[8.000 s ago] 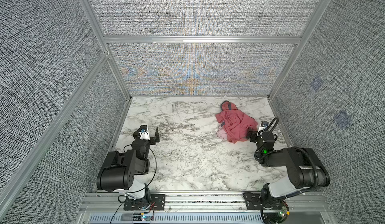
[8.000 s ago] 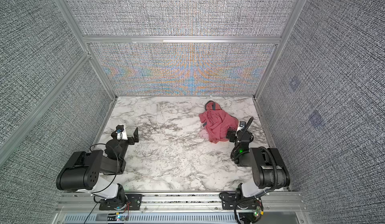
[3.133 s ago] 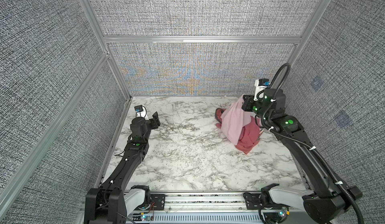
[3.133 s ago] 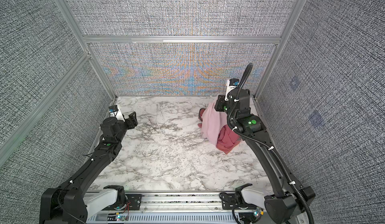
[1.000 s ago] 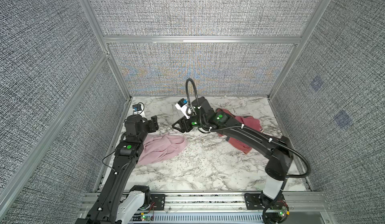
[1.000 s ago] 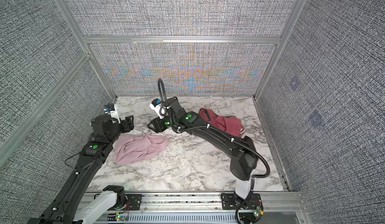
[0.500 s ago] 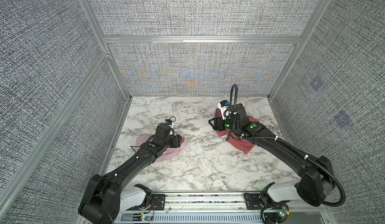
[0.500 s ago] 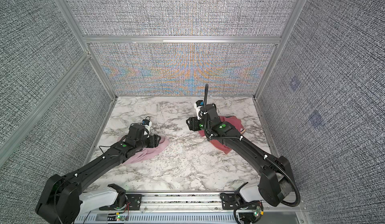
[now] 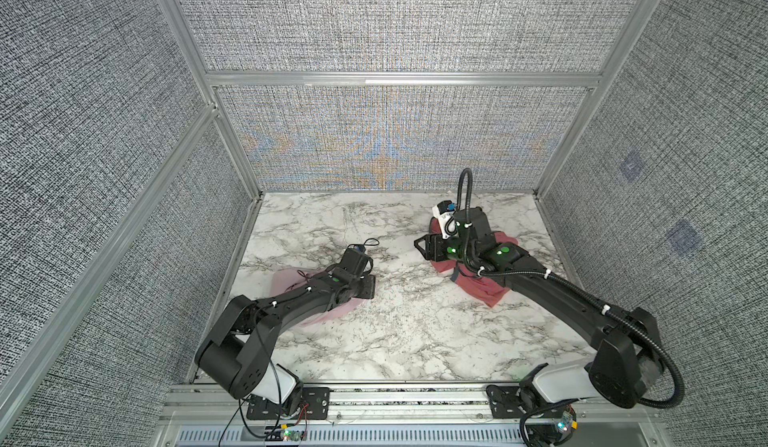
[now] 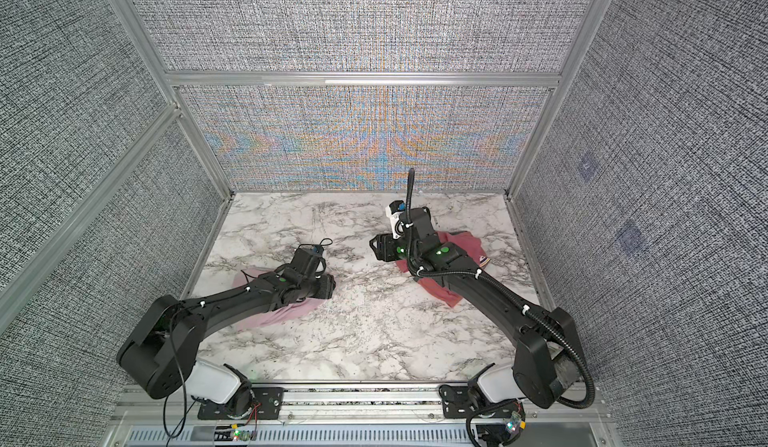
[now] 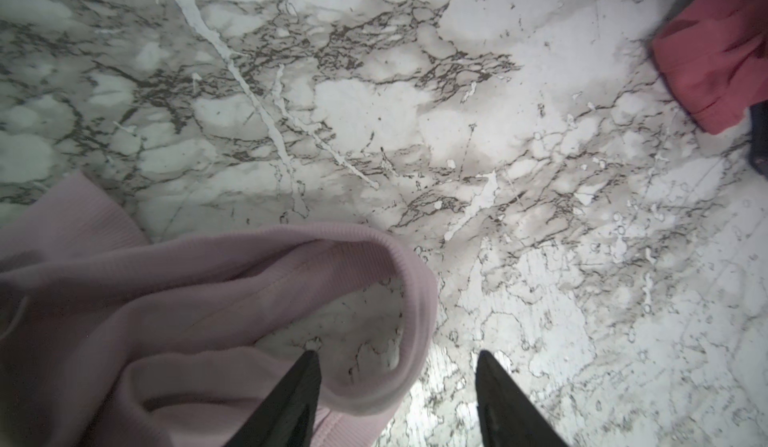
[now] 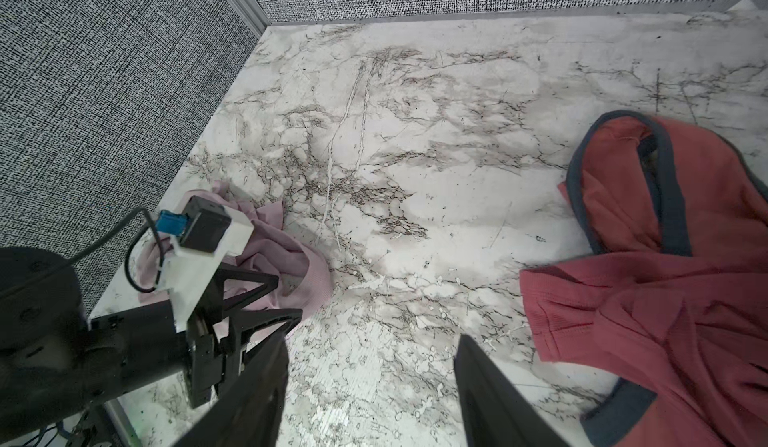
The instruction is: Pick out a specific cloth from the pile
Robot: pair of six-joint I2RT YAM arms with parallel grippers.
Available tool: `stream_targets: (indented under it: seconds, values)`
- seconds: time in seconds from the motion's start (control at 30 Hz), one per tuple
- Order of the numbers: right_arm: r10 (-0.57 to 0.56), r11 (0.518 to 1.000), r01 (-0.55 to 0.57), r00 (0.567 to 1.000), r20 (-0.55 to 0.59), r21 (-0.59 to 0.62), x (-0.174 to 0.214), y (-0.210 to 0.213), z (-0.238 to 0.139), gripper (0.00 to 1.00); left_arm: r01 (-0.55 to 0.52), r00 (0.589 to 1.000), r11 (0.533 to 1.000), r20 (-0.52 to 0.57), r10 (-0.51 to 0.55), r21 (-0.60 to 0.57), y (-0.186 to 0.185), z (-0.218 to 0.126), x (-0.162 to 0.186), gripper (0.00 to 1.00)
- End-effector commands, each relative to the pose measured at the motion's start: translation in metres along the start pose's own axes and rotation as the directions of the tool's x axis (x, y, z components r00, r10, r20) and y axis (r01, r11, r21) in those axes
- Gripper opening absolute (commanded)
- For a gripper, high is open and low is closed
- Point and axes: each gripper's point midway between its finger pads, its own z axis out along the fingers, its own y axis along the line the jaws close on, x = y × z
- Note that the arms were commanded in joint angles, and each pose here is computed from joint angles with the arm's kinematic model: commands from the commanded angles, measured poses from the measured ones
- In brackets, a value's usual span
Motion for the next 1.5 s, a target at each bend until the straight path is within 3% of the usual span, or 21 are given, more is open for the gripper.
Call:
stream_targets:
  seconds: [0.0,0.23,0.3,0.5,0.73,0.83,0.93,1.0,1.2,1.47]
  values:
    - [0.001,1.000,-0.001,1.000,0.011,-0.008,-0.003,0.001,-0.001,0.65,-0.030,0.999,0.999,0.013,0.031,-0.024,0.001,0.006,-0.007,0.61]
    - [0.006,1.000,-0.006,1.000,0.013,0.005,-0.006,-0.003,-0.001,0.65,-0.057,0.998,0.998,-0.020,0.056,-0.032,0.000,0.019,-0.005,0.51]
    - [0.008,1.000,-0.008,1.000,0.013,0.007,-0.006,-0.004,0.000,0.65,-0.058,0.998,0.998,-0.023,0.058,-0.031,0.000,0.021,-0.004,0.43]
    - [0.010,1.000,-0.011,1.000,0.011,0.007,-0.009,-0.003,0.002,0.65,-0.063,0.998,0.998,0.014,0.063,-0.004,-0.010,0.014,-0.022,0.00]
    - [0.008,1.000,-0.008,1.000,0.021,0.007,-0.014,-0.002,-0.002,0.65,-0.083,0.980,0.996,0.188,0.073,0.046,-0.034,-0.028,-0.085,0.00]
    - [0.008,1.000,-0.008,1.000,0.022,0.009,-0.015,-0.002,-0.003,0.65,-0.088,0.956,0.994,0.288,0.064,0.070,-0.044,-0.053,-0.116,0.00]
    - [0.009,1.000,-0.009,1.000,0.024,0.009,-0.015,-0.002,-0.005,0.65,-0.020,0.932,0.997,0.363,-0.009,0.076,-0.046,-0.082,-0.142,0.00]
    - [0.008,1.000,-0.009,1.000,0.025,0.012,-0.015,-0.002,-0.006,0.65,-0.043,0.910,0.994,0.415,-0.004,0.103,-0.053,-0.098,-0.155,0.00]
    - [0.010,1.000,-0.011,0.999,0.031,0.016,-0.016,-0.003,-0.007,0.65,-0.124,0.811,0.964,0.584,-0.037,0.233,-0.074,-0.141,-0.175,0.00]
    - [0.015,1.000,-0.015,1.000,0.027,0.010,-0.016,-0.001,-0.006,0.65,-0.135,0.775,0.949,0.627,-0.079,0.285,-0.076,-0.157,-0.187,0.00]
